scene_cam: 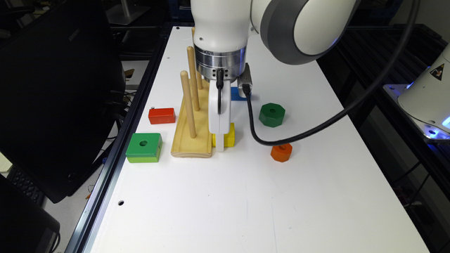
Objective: Pick up yellow block.
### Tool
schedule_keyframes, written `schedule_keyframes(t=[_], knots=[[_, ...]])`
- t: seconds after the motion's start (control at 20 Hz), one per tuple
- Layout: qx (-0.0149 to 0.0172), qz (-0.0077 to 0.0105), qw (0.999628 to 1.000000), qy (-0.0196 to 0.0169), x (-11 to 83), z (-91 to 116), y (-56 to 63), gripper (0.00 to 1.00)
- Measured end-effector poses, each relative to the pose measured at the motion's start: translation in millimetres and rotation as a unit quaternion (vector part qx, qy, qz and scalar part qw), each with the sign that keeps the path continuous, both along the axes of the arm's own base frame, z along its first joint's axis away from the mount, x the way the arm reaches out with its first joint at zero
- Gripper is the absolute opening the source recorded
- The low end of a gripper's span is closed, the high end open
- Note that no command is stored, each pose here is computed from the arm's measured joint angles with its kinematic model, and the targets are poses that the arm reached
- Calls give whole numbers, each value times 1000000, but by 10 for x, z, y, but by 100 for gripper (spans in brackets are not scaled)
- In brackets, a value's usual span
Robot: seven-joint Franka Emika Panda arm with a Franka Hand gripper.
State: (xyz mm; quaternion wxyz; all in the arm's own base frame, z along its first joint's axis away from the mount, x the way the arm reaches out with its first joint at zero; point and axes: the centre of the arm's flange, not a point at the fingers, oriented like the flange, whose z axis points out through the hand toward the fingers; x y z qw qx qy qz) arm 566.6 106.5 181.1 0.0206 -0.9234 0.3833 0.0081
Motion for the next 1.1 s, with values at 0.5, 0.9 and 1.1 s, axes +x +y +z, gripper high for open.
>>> schedule_keyframes(t=[0.5,0.9,1.1], knots=[[-3541,1818,999988,-2682,1,284,10,0],[-6619,626,999968,-4515,-9,694,29,0],[-7301,536,999971,-2166,-24,722,30,0]])
